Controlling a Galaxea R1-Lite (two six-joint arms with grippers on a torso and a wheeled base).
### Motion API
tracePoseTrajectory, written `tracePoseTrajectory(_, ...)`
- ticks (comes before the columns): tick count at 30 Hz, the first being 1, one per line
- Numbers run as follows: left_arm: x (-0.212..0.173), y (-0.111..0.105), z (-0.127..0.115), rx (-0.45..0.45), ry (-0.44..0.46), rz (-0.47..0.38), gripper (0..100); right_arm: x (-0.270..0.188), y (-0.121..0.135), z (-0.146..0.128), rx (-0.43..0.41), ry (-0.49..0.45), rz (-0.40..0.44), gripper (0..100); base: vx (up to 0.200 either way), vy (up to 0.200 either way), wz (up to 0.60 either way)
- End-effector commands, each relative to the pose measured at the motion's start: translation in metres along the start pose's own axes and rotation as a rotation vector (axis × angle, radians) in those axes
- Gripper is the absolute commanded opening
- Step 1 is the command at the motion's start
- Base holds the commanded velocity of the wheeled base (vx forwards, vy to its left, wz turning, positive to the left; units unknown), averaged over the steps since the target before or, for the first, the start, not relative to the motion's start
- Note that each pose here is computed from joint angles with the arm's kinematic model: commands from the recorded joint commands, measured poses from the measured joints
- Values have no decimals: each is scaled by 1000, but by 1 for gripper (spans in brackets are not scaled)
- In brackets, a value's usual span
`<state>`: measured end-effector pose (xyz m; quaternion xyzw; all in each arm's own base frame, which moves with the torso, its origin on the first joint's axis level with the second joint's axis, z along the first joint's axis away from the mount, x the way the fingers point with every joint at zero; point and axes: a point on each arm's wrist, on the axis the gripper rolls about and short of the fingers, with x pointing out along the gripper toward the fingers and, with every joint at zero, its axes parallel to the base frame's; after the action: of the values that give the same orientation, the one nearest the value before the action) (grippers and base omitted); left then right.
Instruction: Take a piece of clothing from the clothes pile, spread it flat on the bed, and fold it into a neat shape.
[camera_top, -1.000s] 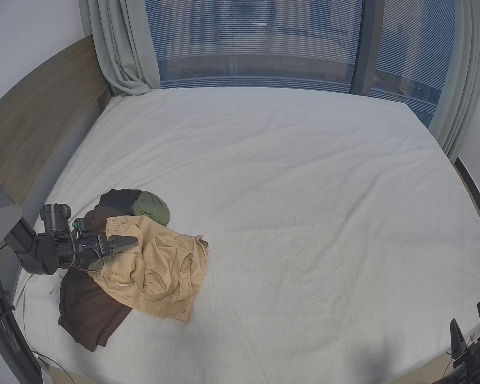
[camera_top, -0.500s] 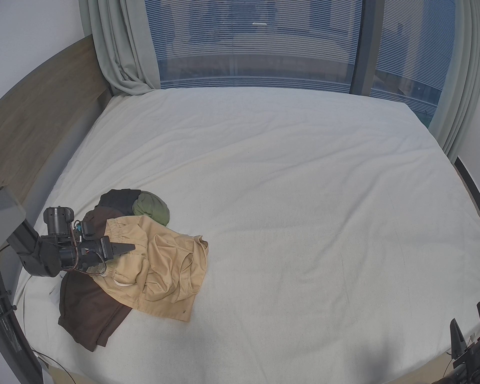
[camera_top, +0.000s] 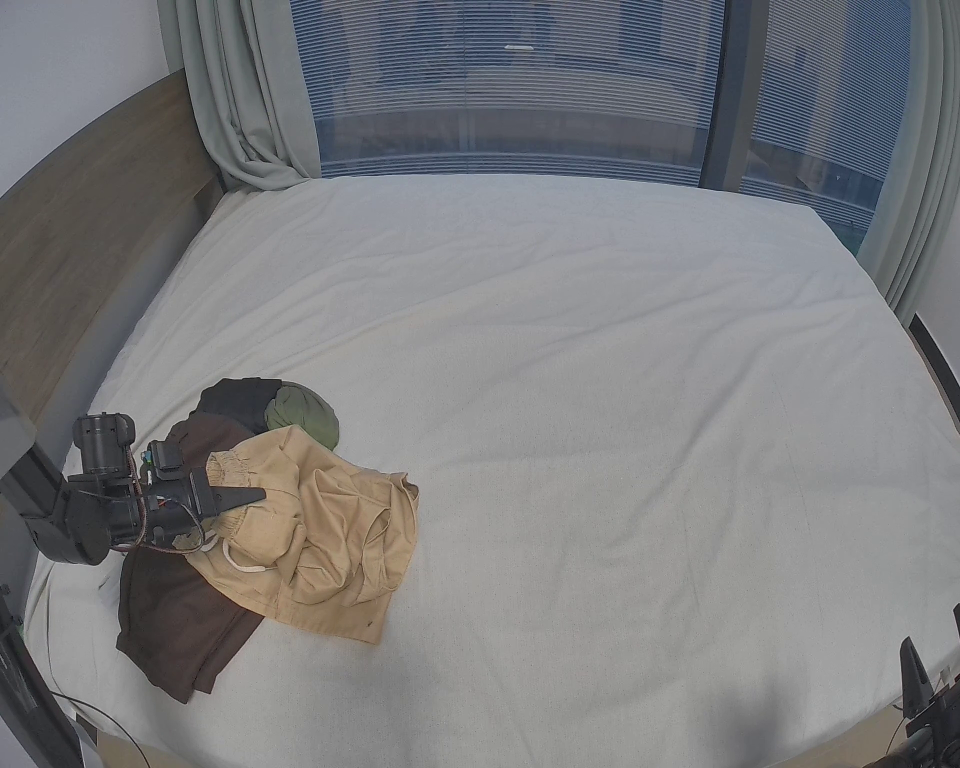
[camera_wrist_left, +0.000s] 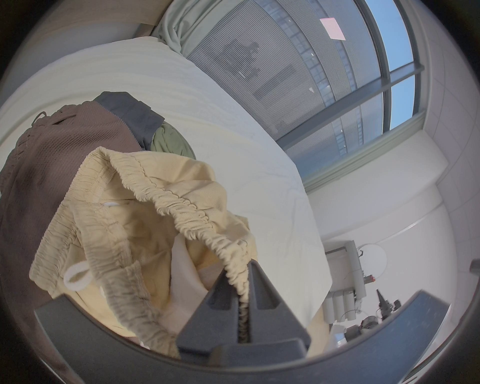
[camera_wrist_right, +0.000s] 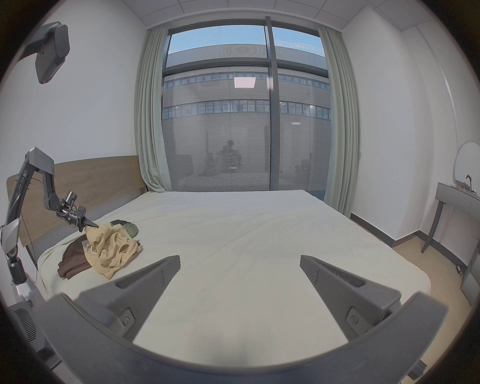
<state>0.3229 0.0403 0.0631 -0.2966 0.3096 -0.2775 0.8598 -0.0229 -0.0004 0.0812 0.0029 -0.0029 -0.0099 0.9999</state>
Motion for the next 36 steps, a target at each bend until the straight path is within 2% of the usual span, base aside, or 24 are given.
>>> tracePoseTrajectory(1, -15, -30, 7, 6, -41, -36, 0, 1, 0, -5, 0, 10, -2, 100, 0, 0, 0)
tracePoseTrajectory(4, -20, -38, 9, 3, -56, -44, 0, 1, 0, -5, 0, 10, 0, 100, 0, 0, 0)
tracePoseTrajectory(14, -20, -38, 8, 13, -63, -50, 0, 1, 0, -5, 0, 10, 0, 100, 0, 0, 0)
tracePoseTrajectory(21, -23, -42, 6, 42, -71, -86, 0, 1, 0, -5, 0, 10, 0, 100, 0, 0, 0)
tracePoseTrajectory(24, -27, -59, 1, 44, -61, -133, 0, 1, 0, -5, 0, 10, 0, 100, 0, 0, 0)
tracePoseTrajectory(30, -33, -91, 5, -43, -59, -206, 0, 1, 0, -5, 0, 10, 0, 100, 0, 0, 0)
tracePoseTrajectory(36, -26, -111, 9, -94, -76, -272, 0, 1, 0, -5, 0, 10, 0, 100, 0, 0, 0)
